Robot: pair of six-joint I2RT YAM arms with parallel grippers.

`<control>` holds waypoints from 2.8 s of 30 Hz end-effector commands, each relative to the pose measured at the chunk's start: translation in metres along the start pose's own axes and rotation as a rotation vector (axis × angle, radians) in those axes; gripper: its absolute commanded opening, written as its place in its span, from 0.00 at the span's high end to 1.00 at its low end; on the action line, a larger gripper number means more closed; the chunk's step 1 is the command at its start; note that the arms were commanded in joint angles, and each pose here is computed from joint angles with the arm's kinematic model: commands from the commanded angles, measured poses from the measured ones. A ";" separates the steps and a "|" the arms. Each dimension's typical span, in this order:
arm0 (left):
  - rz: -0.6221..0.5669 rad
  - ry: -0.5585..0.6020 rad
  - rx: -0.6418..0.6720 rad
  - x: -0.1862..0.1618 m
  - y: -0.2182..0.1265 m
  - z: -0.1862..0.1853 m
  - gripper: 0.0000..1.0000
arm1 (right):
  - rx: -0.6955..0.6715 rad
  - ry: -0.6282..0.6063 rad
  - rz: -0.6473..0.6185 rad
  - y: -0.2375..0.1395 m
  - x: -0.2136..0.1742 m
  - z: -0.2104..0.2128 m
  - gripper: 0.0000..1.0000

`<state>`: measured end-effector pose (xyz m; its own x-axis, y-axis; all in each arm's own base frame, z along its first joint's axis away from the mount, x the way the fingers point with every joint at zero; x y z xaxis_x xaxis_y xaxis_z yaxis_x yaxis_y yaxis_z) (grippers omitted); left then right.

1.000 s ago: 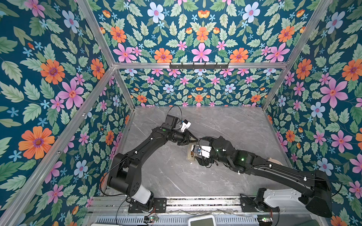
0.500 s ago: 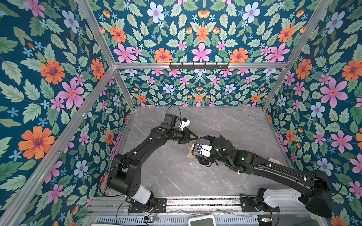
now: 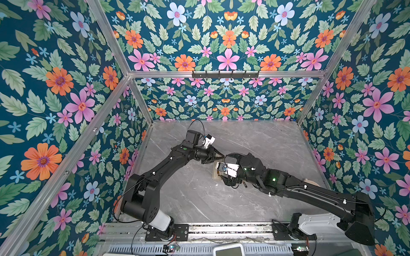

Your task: Load the batteries into the remote control

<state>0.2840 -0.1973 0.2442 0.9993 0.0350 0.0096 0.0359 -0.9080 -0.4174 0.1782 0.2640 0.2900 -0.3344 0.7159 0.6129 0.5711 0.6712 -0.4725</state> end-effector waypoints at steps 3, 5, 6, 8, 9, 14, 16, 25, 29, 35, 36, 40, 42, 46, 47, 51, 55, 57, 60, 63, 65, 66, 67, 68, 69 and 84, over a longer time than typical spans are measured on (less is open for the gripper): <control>0.009 0.021 -0.053 -0.001 -0.001 -0.005 1.00 | -0.008 0.027 -0.016 0.002 0.005 -0.003 0.01; 0.010 0.019 -0.061 -0.001 -0.001 -0.004 1.00 | -0.005 0.028 -0.016 0.002 0.005 -0.003 0.01; 0.011 0.018 -0.063 -0.001 -0.001 -0.004 1.00 | -0.006 0.028 -0.017 0.001 0.005 -0.004 0.01; 0.012 0.020 -0.069 -0.001 0.000 -0.004 1.00 | -0.005 0.027 -0.013 0.002 0.005 -0.003 0.01; 0.013 0.019 -0.072 -0.001 0.000 -0.003 1.00 | -0.004 0.027 -0.011 0.002 0.005 -0.004 0.01; 0.015 0.017 -0.090 0.000 0.001 -0.003 1.00 | 0.000 0.026 -0.009 0.001 0.005 -0.004 0.01; 0.014 0.017 -0.090 0.001 0.001 -0.003 1.00 | -0.001 0.026 -0.004 0.002 0.005 -0.003 0.01; 0.004 0.019 -0.084 0.003 0.002 -0.002 1.00 | 0.000 0.027 -0.004 0.001 0.005 -0.004 0.01; 0.003 0.019 -0.084 0.003 0.003 -0.001 1.00 | -0.002 0.029 -0.005 0.000 0.005 -0.004 0.01; 0.003 0.015 -0.080 0.003 0.003 0.001 1.00 | -0.015 0.031 -0.009 -0.002 0.006 -0.006 0.01; 0.002 0.013 -0.079 0.003 0.004 0.001 1.00 | -0.017 0.032 -0.008 -0.002 0.006 -0.006 0.01; 0.001 0.013 -0.084 0.004 0.004 0.001 1.00 | -0.027 0.034 -0.011 -0.003 0.007 -0.007 0.01; 0.005 0.012 -0.087 0.004 0.005 0.001 1.00 | -0.027 0.035 -0.011 -0.003 0.006 -0.007 0.01; 0.009 0.011 -0.089 0.004 0.005 0.001 1.00 | -0.029 0.035 -0.007 -0.003 0.006 -0.007 0.01; 0.009 0.011 -0.090 0.004 0.005 0.000 1.00 | -0.030 0.035 -0.008 -0.003 0.006 -0.007 0.01; 0.007 0.011 -0.088 0.004 0.005 0.001 1.00 | -0.029 0.037 -0.005 -0.001 0.005 -0.007 0.01; 0.006 0.012 -0.089 0.004 0.004 0.001 1.00 | -0.027 0.040 0.000 0.000 0.005 -0.006 0.01; 0.007 0.010 -0.088 0.003 0.005 0.002 1.00 | -0.029 0.041 0.006 0.002 0.004 -0.005 0.01; 0.005 0.010 -0.089 0.003 0.006 0.004 1.00 | -0.025 0.046 0.011 0.004 0.003 -0.004 0.01; 0.000 0.008 -0.090 0.003 0.007 0.008 1.00 | -0.013 0.056 0.020 0.007 0.001 -0.001 0.01; -0.003 0.007 -0.092 0.004 0.008 0.010 1.00 | -0.007 0.067 0.028 0.009 -0.001 0.000 0.01; -0.005 0.005 -0.093 0.004 0.009 0.012 1.00 | -0.004 0.073 0.034 0.010 -0.003 0.001 0.01; -0.006 0.004 -0.091 0.004 0.010 0.014 1.00 | 0.001 0.078 0.036 0.012 -0.005 0.002 0.01; -0.006 0.002 -0.085 0.004 0.012 0.016 1.00 | 0.002 0.087 0.040 0.013 -0.006 0.003 0.01; -0.009 -0.001 -0.076 0.004 0.013 0.020 1.00 | 0.006 0.095 0.043 0.013 -0.008 0.004 0.01; -0.161 -0.055 0.058 0.003 0.001 0.069 1.00 | -0.085 0.350 0.154 -0.024 -0.027 -0.020 0.01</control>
<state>0.2845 -0.1758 0.1799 0.9863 0.1605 -0.0375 0.1265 -0.8831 -0.4518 0.1900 0.2383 0.2957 -0.0990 0.7027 0.7046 0.6397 0.5873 -0.4958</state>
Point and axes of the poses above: each gripper's point midway between its finger pads, its own y axis out along the fingers, its own z axis along the line the jaws close on, x = y × z, the point moved 10 cm from there along -y, back along the fingers, and after that the axes turned 10 degrees about -y, right-handed, at the moved point
